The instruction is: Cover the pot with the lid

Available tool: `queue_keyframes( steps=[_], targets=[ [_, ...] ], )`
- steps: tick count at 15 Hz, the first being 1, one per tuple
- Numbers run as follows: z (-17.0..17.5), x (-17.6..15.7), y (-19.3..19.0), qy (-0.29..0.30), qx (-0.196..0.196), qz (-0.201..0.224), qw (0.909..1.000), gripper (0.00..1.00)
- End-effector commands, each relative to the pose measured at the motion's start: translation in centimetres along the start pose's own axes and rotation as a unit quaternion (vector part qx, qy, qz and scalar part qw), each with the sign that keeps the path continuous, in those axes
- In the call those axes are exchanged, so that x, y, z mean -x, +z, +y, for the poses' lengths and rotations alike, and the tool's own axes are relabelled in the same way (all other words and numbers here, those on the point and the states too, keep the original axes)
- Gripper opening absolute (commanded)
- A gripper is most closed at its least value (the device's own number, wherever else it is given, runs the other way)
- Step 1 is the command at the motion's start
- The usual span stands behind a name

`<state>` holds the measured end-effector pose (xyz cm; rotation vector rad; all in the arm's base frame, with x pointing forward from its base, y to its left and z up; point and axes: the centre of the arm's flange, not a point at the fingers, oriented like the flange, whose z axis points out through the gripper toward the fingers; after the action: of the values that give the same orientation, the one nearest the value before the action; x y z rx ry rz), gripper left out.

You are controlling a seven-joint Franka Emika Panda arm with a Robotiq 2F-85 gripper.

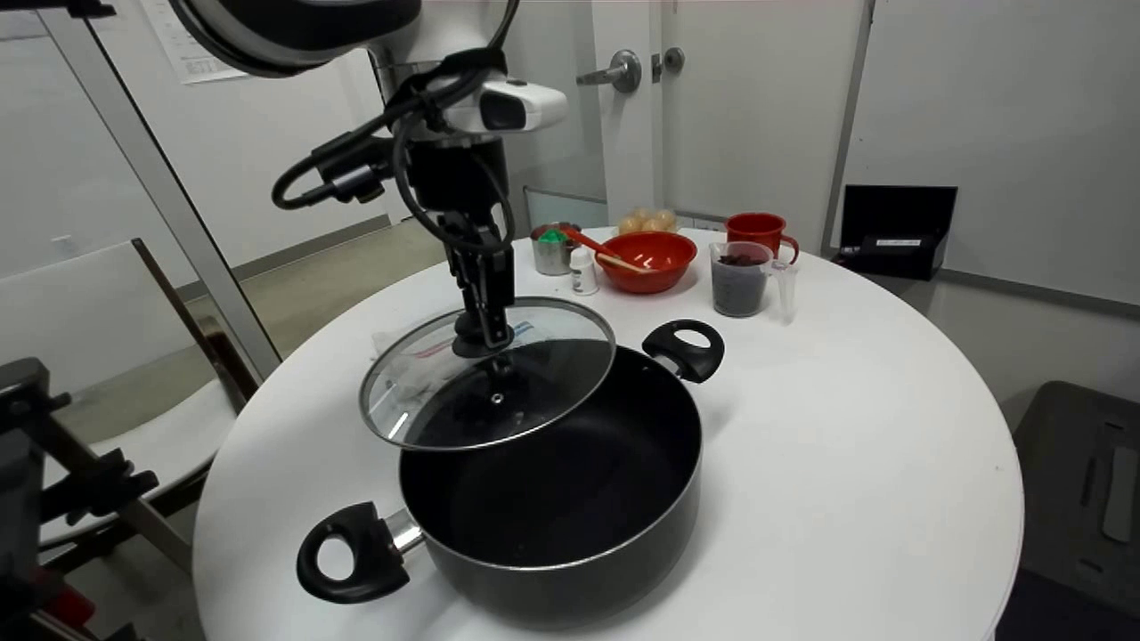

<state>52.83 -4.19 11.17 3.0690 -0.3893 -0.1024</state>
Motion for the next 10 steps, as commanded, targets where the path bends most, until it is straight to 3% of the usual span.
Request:
queue_keyframes(
  steps=[1,10],
  targets=[
    [2.3,1.0,-1.6,0.019,-0.028,0.013,0.9993,0.26],
    [6.8,0.2,-1.5,0.059,-0.051,-0.001,0.9970,0.26]
  ],
)
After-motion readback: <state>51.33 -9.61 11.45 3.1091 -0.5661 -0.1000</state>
